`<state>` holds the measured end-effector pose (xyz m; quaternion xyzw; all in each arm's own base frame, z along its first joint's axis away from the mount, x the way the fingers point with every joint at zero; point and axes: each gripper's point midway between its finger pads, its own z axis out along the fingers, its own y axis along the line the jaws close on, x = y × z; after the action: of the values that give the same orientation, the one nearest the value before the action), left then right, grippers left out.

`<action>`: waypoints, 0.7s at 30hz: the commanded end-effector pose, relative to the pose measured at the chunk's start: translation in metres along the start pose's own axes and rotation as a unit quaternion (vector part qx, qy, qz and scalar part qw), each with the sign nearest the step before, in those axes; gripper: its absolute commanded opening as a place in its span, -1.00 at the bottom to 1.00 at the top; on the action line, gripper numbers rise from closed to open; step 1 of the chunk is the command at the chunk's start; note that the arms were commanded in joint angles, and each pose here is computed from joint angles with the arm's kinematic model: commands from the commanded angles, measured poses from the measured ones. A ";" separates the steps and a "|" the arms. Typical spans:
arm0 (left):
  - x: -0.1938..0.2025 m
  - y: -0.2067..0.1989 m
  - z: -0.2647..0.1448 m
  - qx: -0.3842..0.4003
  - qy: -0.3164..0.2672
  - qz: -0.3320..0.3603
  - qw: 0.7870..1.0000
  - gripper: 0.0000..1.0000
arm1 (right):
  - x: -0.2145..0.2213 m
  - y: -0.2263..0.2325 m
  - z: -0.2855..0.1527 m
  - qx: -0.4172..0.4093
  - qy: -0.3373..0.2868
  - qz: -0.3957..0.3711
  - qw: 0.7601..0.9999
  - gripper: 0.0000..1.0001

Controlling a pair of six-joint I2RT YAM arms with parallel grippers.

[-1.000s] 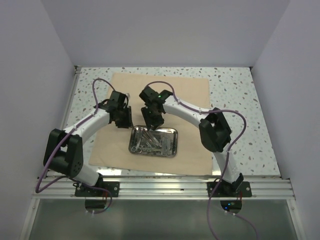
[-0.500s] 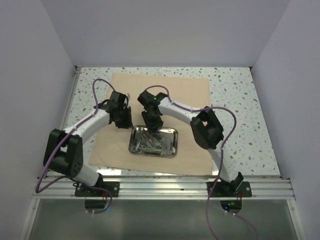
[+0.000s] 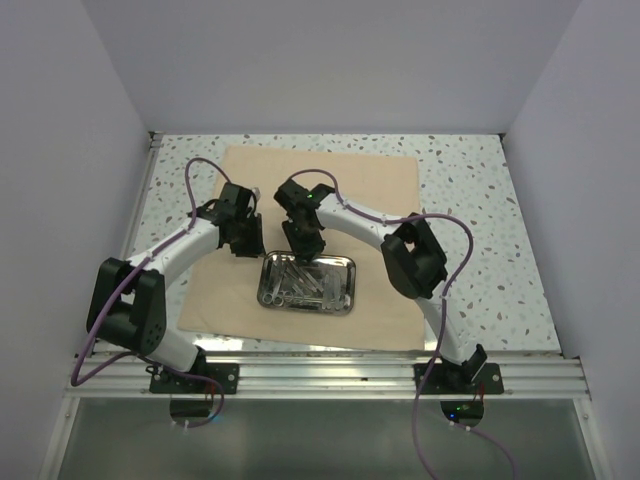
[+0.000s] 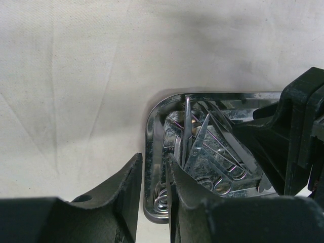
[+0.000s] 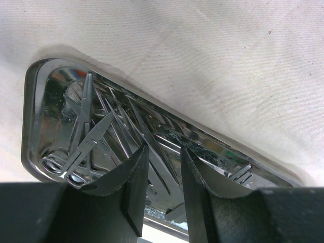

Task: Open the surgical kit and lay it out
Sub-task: Pick up the medical item from the container.

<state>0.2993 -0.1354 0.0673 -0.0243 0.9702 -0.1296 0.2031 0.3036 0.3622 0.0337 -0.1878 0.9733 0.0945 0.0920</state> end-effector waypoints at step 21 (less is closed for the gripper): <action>-0.007 0.000 -0.003 0.004 -0.023 0.011 1.000 -0.49 | 0.023 0.020 -0.003 -0.006 0.015 -0.042 0.999 -0.32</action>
<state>0.2991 -0.1348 0.0667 -0.0247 0.9704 -0.1281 0.2031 0.2830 0.3744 0.0297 -0.2125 0.9690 0.0929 0.0847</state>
